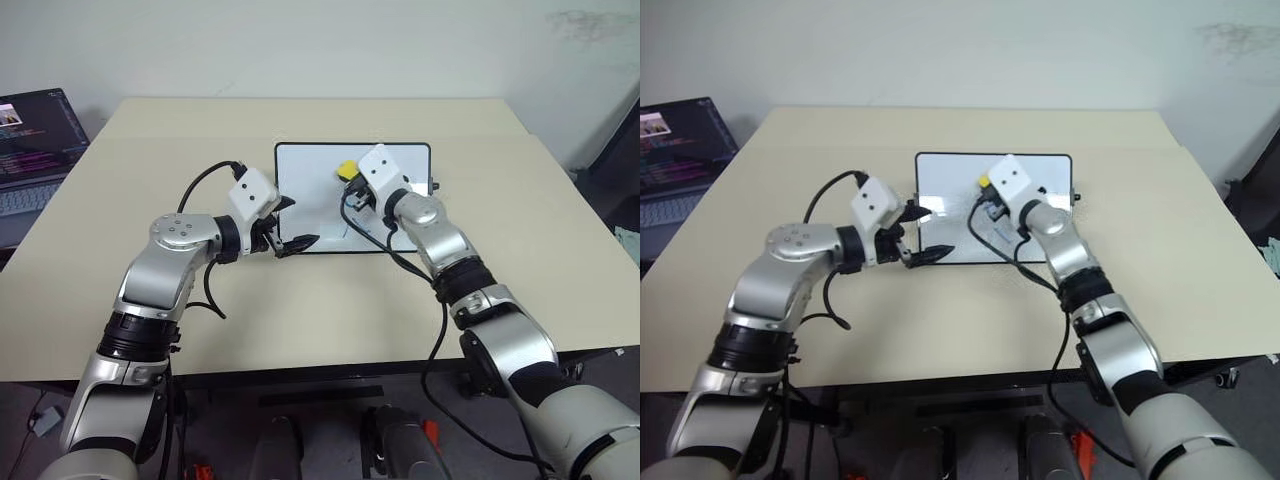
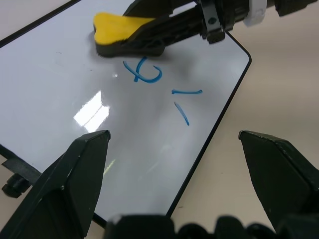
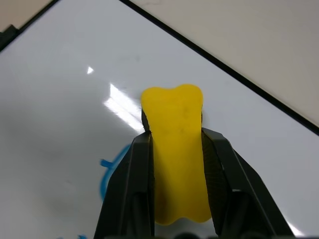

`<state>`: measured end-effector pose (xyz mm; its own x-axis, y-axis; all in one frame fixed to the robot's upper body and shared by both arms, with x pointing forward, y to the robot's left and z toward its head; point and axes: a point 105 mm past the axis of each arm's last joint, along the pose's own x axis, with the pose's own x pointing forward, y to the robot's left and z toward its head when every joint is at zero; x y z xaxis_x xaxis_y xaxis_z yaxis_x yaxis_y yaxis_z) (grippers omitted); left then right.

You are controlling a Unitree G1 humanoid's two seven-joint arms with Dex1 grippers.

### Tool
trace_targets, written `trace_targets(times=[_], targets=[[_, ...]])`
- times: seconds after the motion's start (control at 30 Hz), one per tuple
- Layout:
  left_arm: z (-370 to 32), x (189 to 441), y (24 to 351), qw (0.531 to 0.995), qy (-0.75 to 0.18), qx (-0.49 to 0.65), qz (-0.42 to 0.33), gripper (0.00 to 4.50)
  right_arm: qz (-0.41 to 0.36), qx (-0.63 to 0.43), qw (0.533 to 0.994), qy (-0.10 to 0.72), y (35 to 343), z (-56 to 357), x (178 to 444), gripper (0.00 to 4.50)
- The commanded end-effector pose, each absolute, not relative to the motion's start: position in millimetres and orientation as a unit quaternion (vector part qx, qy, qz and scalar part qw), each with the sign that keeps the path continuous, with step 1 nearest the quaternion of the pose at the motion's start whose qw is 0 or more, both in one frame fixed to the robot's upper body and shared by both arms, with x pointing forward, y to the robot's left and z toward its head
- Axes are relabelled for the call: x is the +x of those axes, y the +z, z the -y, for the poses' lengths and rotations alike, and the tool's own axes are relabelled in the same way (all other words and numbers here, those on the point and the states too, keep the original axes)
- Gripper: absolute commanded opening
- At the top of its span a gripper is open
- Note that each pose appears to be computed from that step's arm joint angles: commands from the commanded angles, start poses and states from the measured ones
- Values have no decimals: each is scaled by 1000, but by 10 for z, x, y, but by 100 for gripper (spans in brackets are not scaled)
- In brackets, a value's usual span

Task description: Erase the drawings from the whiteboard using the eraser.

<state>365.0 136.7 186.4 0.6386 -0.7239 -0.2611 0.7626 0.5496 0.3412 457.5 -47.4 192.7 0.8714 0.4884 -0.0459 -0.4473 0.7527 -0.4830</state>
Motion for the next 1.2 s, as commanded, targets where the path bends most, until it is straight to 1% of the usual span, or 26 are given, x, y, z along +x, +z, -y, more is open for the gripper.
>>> trace_targets(times=[0.03, 0.13, 0.27, 0.4, 0.53, 0.87, 1.2], targets=[[-1339, 3662, 2024, 878, -420, 229, -16, 450, 34, -243, 948, 205, 1955, 854, 4643, 97], [-1345, 3668, 2025, 878, -419, 230, -16, 450, 20, -250, 950, 189, 1875, 1047, 4644, 97], [-1342, 3676, 2031, 877, -420, 231, -15, 450, 13, -252, 952, 175, 1846, 1184, 4638, 97], [-1333, 3679, 2032, 876, -423, 232, -15, 450, 17, -252, 951, 177, 1867, 1156, 4634, 97], [-1322, 3681, 2034, 875, -424, 233, -13, 450, 34, -250, 945, 207, 1927, 868, 4607, 97], [-1339, 3665, 2020, 877, -420, 231, -13, 450, 60, -247, 929, 267, 2023, 309, 4525, 97], [-1384, 3648, 2007, 882, -412, 230, -17, 450, 78, -243, 917, 305, 2105, -42, 4447, 97]])
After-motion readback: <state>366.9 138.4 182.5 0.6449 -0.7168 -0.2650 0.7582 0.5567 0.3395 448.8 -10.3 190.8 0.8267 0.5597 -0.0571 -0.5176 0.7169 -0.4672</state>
